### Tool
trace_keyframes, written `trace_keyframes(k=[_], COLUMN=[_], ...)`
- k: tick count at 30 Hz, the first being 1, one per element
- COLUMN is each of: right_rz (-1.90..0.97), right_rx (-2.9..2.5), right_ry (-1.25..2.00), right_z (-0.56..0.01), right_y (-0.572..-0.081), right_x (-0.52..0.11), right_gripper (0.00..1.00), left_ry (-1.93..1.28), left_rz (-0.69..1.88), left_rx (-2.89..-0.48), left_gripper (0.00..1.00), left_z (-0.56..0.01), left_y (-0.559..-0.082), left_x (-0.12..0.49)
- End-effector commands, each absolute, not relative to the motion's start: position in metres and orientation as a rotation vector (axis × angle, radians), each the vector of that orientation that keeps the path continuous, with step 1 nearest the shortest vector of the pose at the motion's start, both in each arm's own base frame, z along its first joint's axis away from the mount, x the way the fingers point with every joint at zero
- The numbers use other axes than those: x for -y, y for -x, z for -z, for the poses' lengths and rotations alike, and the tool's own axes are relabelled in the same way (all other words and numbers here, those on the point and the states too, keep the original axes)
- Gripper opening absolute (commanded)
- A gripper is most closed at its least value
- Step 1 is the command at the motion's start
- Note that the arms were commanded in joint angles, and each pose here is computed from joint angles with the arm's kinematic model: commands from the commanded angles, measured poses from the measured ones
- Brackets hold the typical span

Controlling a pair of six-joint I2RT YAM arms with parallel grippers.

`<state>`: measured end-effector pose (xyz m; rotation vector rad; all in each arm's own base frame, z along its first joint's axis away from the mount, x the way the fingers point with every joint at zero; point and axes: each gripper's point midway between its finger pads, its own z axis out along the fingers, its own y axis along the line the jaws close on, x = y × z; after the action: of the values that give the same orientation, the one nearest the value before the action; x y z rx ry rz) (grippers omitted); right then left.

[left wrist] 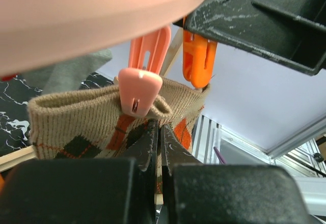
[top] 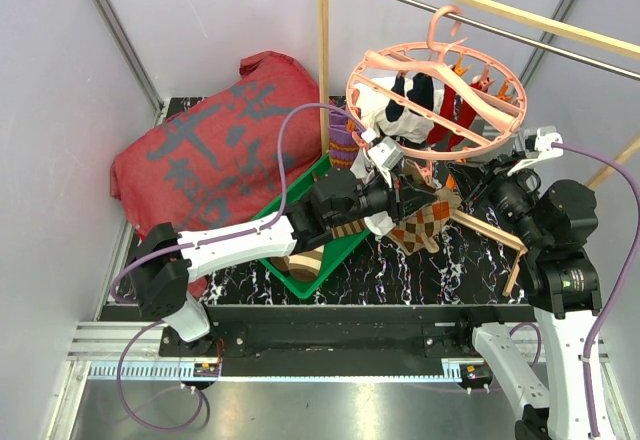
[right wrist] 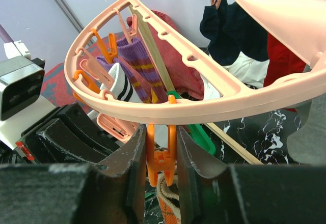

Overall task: Clip the socks to the hanger
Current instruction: Clamp the sock onto the hanger.

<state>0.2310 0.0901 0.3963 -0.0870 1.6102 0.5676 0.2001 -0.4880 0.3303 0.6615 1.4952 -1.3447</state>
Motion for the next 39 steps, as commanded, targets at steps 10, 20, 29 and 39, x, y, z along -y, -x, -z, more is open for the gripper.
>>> trace_keyframes(k=[10, 20, 29, 39], right_rz=[-0.562, -0.59, -0.615, -0.606], right_rx=[-1.555, -1.548, -1.545, -1.512], right_ry=[0.103, 0.116, 0.12, 0.129], right_z=[-0.406, -0.406, -0.404, -0.411], right_y=[-0.231, -0.23, -0.228, -0.22], right_x=[-0.091, -0.095, -0.098, -0.097], right_gripper=[0.0, 0.01, 0.01, 0.56], left_ry=[-0.545, -0.545, -0.538, -0.545], left_rz=[1.377, 1.415, 1.446, 1.448], left_rx=[-1.358, -1.327, -1.295, -1.306], left_gripper=[0.0, 0.0, 0.0, 0.0], left_z=[-0.388, -0.401, -0.415, -0.412], left_y=[-0.211, -0.206, -0.202, -0.202], left_x=[0.481, 0.481, 0.481, 0.484])
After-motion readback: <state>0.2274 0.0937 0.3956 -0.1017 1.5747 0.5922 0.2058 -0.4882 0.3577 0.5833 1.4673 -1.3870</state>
